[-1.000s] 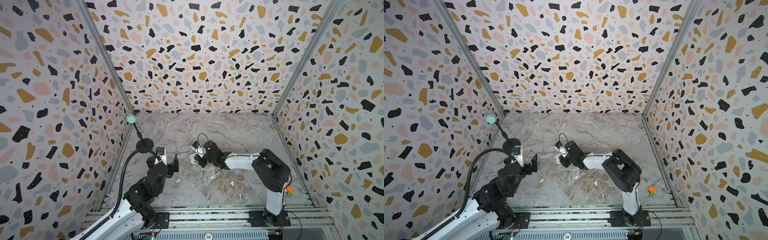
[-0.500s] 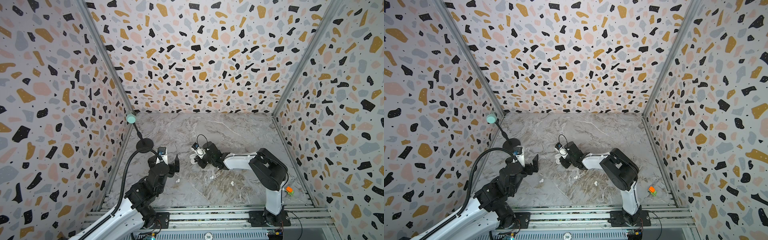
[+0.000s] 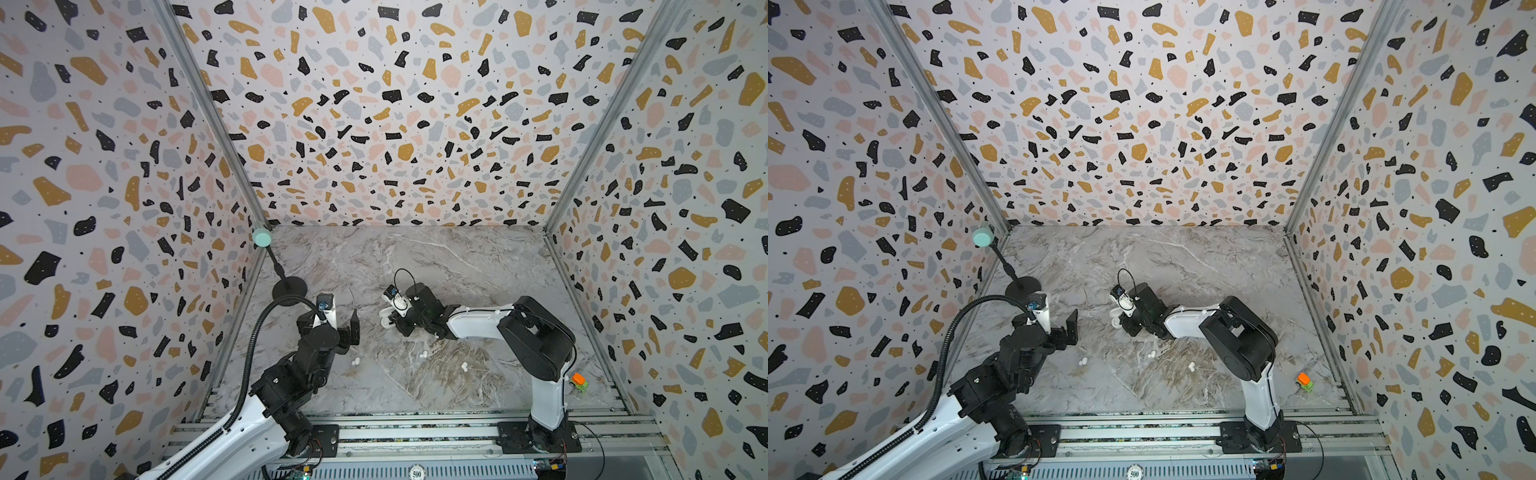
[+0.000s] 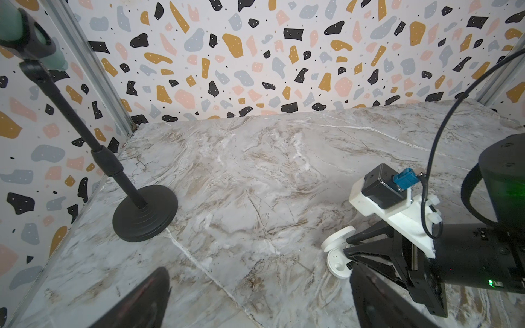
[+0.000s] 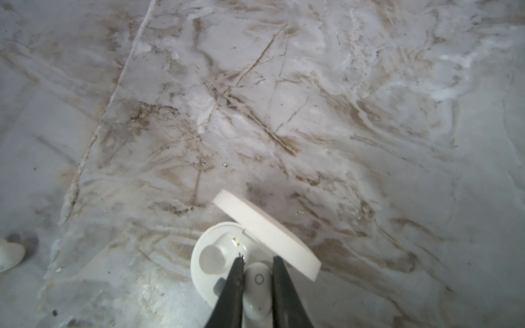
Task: Insert the wireless bluetooth earbuds into the charging case
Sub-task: 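Lower the held earbud into a slot of the open case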
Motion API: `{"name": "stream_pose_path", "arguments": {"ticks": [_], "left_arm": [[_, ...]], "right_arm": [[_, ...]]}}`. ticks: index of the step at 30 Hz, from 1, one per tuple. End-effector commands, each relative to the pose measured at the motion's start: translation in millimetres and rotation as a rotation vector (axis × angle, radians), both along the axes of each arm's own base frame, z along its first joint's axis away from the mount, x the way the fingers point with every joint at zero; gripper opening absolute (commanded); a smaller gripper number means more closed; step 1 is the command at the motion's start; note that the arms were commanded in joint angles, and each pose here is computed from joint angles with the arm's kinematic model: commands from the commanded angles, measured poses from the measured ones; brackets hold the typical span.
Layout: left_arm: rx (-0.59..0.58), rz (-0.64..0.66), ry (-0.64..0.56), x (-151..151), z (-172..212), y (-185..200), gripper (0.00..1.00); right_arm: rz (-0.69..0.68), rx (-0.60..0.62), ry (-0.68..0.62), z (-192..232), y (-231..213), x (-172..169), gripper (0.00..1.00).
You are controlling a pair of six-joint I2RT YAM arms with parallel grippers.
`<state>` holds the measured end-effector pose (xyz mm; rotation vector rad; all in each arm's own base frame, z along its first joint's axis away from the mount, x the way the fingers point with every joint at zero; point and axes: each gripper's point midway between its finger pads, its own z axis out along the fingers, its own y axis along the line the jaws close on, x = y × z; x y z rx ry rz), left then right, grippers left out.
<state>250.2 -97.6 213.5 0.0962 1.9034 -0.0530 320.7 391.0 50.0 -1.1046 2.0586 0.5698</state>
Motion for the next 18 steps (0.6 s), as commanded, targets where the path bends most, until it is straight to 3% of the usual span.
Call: {"name": "stream_pose_path", "arguments": {"ticks": [1,18], "left_arm": [[-0.015,-0.007,-0.030,2.6,7.8,-2.2,1.00],[-0.012,-0.026,-0.018,2.9,5.2,-6.3,1.00]], "right_arm": [[-0.008,0.008,-0.021,6.8,1.7,7.5,0.00],[-0.026,0.006,-0.028,4.7,-3.0,7.3,0.00]]}}
